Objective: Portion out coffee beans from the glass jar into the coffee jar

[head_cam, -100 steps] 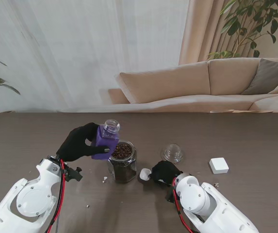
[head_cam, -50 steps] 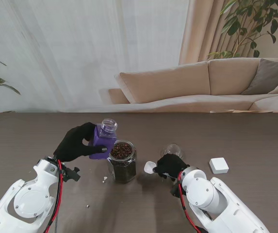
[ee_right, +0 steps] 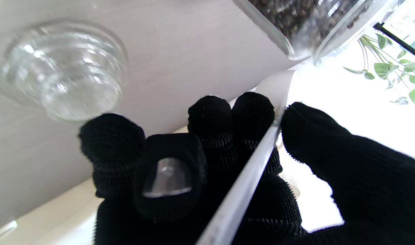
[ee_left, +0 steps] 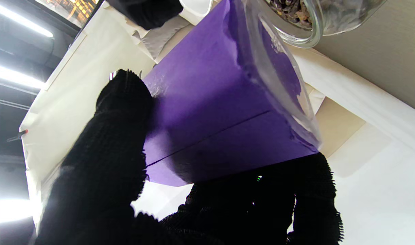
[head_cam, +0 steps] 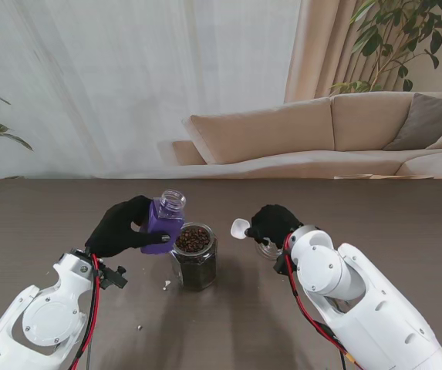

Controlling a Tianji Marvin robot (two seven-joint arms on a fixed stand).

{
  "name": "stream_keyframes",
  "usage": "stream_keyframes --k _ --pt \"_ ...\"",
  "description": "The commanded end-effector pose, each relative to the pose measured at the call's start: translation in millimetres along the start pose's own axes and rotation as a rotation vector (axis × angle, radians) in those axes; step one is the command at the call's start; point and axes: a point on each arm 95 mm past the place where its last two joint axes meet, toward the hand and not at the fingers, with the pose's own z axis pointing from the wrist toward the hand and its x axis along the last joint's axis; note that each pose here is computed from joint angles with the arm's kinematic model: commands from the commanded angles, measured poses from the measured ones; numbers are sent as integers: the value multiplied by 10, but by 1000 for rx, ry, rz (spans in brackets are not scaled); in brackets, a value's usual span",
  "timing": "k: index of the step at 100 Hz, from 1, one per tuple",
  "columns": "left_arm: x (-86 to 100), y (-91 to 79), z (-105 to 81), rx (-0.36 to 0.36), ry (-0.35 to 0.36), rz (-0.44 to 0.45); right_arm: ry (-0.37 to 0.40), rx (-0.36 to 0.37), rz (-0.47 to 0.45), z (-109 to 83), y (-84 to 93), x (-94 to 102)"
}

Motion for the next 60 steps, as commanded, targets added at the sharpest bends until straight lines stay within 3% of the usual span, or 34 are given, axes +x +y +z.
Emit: stream_keyframes --k 1,27,60 --pt "-14 27 -36 -14 -13 1 30 -18 -20 36 140 196" --pt "-54 37 -78 -17 -34 4 72 -49 -91 108 237 480" --pt "-76 30 -139 -11 -51 10 193 -63 -218 132 105 773"
